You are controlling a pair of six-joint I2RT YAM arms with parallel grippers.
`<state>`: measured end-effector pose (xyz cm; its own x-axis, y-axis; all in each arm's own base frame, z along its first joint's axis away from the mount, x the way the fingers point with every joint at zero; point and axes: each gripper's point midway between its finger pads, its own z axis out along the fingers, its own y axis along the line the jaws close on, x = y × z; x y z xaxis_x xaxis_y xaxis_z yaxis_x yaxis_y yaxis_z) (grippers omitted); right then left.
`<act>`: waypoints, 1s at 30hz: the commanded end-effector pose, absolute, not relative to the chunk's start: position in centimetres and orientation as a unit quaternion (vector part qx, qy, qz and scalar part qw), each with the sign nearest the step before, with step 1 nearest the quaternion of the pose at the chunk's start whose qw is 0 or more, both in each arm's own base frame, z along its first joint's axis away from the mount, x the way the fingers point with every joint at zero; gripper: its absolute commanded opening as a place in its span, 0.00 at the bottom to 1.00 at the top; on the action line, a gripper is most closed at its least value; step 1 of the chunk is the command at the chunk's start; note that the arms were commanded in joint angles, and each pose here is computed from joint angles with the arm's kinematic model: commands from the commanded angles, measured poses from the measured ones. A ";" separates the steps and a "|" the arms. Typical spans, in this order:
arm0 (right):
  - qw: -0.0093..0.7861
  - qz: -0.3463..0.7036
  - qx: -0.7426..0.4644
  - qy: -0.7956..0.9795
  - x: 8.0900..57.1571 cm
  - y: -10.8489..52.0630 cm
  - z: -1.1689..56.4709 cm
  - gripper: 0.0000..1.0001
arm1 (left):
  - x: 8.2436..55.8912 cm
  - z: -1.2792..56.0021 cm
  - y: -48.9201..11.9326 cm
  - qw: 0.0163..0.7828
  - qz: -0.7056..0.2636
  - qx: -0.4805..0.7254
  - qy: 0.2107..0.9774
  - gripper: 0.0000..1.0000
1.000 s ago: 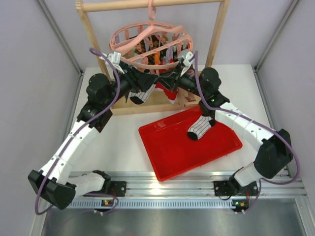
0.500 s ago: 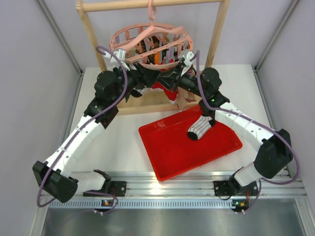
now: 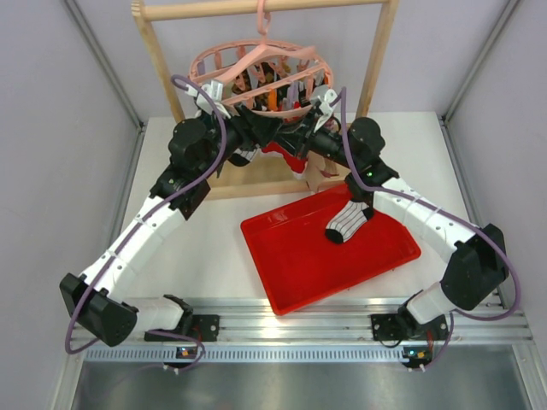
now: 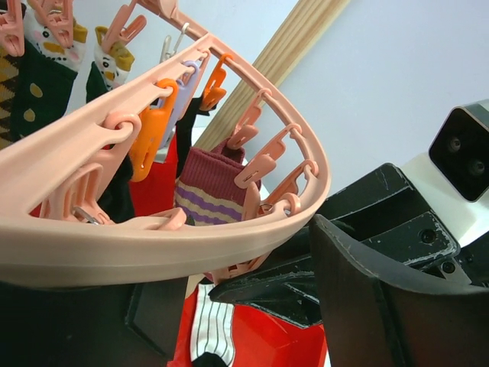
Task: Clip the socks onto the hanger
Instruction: Open the clamp at the hanger.
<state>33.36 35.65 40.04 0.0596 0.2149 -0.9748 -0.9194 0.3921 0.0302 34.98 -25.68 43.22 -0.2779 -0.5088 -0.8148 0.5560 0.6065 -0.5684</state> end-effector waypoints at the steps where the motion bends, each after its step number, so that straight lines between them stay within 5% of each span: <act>1: 0.665 0.463 -0.364 0.459 29.6 36.0 44.6 0.00 | 35.4 46.5 -25.1 0.640 -0.444 0.015 0.628 0.64; 21: 0.658 0.474 -0.369 0.455 28.9 35.8 44.8 0.00 | 35.0 45.8 -25.3 0.644 -0.427 0.051 0.633 0.49; 30: 0.659 0.465 -0.378 0.454 28.7 35.7 44.7 0.00 | 35.8 46.2 -25.2 0.643 -0.422 0.034 0.637 0.28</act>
<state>33.02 35.44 40.50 0.0512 0.2244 -0.9732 -0.9197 0.3904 0.0416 34.91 -25.71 43.23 -0.2361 -0.4393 -0.8668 0.5892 0.6446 -0.4872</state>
